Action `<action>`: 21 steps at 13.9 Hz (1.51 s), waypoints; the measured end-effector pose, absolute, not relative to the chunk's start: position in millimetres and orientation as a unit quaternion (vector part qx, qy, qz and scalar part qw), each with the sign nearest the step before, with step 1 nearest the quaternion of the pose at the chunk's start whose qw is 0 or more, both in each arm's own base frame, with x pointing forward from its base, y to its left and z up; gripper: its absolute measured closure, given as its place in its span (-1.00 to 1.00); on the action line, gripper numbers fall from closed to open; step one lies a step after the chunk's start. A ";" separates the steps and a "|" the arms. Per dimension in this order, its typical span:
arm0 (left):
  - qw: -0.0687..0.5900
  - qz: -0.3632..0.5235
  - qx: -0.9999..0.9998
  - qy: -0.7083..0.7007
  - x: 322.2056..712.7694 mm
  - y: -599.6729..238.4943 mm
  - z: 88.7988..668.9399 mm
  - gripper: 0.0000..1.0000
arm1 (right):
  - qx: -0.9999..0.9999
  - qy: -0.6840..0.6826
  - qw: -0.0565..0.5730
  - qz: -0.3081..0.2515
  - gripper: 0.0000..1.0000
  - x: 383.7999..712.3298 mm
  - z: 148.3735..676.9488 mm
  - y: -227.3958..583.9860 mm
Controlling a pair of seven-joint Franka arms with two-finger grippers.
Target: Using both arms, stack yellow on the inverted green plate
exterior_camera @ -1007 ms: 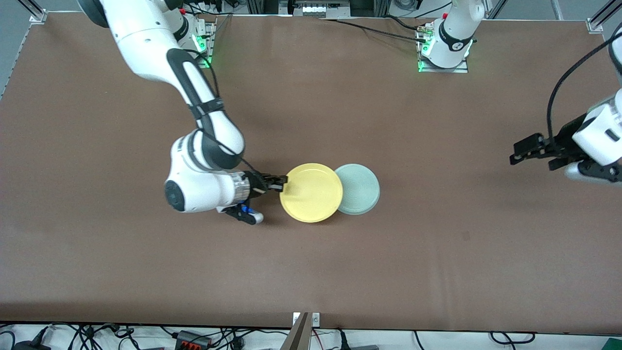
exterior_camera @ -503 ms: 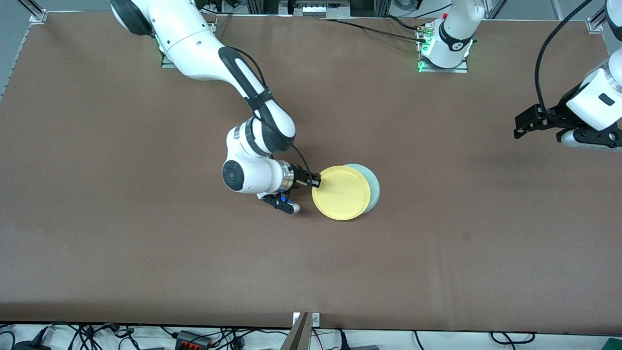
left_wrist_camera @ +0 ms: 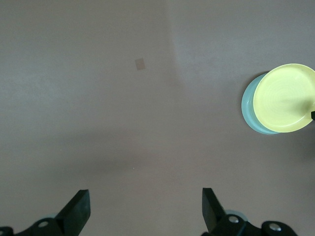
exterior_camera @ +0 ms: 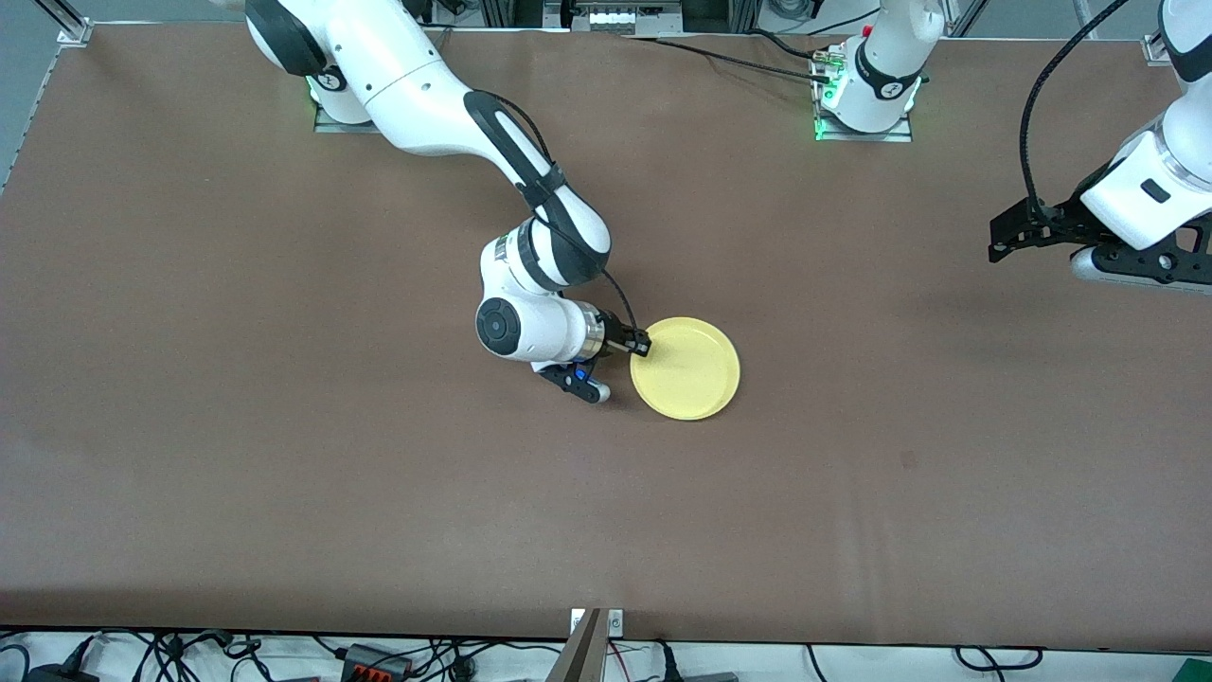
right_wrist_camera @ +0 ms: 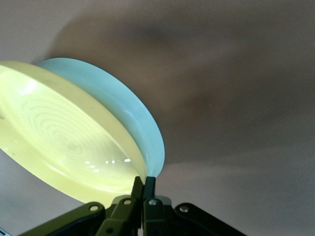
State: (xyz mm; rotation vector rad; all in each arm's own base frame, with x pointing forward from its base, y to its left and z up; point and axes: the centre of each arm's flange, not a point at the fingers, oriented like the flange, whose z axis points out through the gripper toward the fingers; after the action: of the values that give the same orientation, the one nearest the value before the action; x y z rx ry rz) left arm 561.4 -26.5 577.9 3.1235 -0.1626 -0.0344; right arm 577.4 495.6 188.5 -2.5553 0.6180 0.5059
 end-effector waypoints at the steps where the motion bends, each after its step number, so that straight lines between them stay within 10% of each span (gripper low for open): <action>1: 0.007 -0.011 0.999 -0.052 561.4 -26.5 578.0 -1.00 | -0.929 0.225 0.229 0.185 0.96 576.6 187.0 496.1; 11: 0.007 -0.003 0.998 -0.054 560.4 -26.6 585.7 -1.00 | -0.928 0.226 0.235 0.179 0.89 573.8 186.9 504.3; 21: 0.007 -0.003 0.998 -0.055 560.4 -26.9 586.1 -1.00 | -0.977 0.128 0.131 0.112 -1.00 637.7 349.1 400.6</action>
State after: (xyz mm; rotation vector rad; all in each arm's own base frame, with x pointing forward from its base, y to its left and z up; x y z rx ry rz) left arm 560.4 -26.9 586.1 3.1234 -0.1729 -0.0085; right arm 637.7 400.6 349.1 -2.8367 0.3731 0.3255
